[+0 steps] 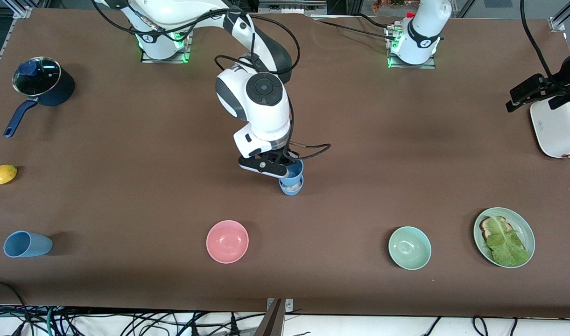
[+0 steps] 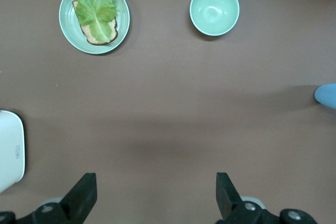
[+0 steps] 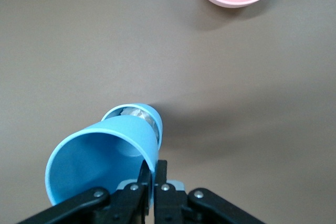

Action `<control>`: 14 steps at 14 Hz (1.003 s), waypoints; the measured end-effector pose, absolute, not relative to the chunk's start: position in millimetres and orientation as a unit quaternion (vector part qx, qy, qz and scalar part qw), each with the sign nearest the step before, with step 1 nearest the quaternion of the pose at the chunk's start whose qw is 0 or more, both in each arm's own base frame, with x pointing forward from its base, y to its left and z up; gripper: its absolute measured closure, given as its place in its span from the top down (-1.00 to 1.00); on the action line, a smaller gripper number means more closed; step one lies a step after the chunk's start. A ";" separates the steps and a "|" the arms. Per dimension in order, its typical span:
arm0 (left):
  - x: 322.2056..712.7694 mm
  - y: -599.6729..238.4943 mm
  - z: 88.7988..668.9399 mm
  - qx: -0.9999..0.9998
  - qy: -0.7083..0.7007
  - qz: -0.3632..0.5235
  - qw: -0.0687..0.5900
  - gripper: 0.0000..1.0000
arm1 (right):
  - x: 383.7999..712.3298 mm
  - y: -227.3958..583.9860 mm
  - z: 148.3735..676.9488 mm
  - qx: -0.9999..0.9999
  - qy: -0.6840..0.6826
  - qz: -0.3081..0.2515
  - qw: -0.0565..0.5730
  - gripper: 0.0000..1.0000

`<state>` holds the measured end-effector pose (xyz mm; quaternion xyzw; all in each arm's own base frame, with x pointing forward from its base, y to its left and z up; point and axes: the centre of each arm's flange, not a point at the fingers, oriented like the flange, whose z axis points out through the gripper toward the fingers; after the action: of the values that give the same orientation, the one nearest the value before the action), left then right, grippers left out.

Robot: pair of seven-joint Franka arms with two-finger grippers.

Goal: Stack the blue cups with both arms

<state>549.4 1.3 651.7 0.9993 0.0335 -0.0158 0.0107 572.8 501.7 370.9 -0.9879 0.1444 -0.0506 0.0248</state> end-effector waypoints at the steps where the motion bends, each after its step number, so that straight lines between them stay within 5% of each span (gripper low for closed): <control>1: 549.3 1.5 651.8 0.999 0.026 -0.016 0.011 1.00 | 574.4 501.6 369.4 -0.988 0.145 -0.052 0.026 -0.90; 8: 549.4 3.9 650.9 1.000 0.019 -0.016 0.011 1.00 | 576.8 502.7 366.6 -0.987 0.145 -0.056 0.031 -0.81; 14: 553.8 4.9 644.6 1.000 0.019 -0.019 0.011 1.00 | 580.8 496.9 368.3 -0.987 0.148 -0.055 0.023 0.38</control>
<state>553.8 4.9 644.6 0.9996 0.0195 -0.0193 0.0110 580.8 496.9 368.3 -0.9871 0.1482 -0.0554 0.0231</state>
